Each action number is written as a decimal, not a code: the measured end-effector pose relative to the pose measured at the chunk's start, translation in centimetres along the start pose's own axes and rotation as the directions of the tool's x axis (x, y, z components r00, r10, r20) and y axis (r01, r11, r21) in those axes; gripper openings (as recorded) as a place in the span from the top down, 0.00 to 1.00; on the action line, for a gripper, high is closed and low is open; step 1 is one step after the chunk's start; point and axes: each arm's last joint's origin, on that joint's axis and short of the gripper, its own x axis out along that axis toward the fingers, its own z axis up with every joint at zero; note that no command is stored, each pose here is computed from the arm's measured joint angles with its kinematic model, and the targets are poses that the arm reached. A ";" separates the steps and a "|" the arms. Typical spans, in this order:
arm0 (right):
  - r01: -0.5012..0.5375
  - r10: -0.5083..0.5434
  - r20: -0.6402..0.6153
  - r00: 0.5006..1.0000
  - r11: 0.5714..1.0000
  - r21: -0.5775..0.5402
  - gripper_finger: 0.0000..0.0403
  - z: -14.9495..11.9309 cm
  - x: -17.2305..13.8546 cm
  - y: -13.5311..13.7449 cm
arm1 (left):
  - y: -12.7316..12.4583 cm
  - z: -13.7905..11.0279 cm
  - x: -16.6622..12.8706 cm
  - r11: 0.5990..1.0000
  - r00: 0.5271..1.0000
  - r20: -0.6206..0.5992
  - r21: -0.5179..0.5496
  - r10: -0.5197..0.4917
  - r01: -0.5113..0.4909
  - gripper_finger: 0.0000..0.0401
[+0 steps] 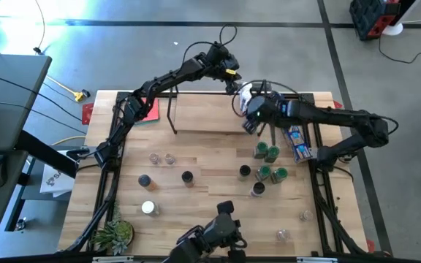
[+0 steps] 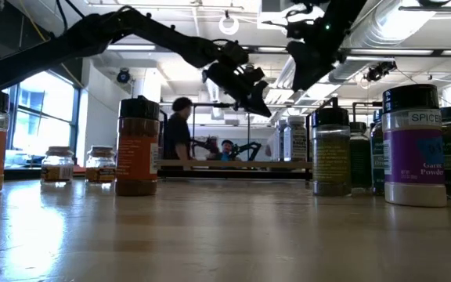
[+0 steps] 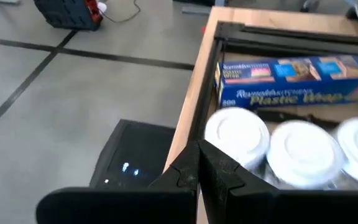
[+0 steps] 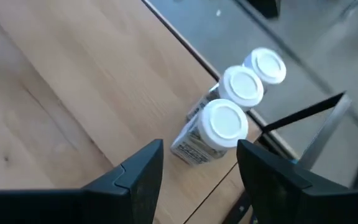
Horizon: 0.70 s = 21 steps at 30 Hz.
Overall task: Shelf spices
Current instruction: Adjust the white seasoning bottles
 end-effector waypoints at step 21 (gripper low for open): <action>-0.047 0.051 -0.087 0.995 0.998 0.048 0.57 0.8 5.5 -2.8 | -4.7 -3.6 1.5 0.978 0.968 -0.139 -0.024 -0.210 0.208 1.00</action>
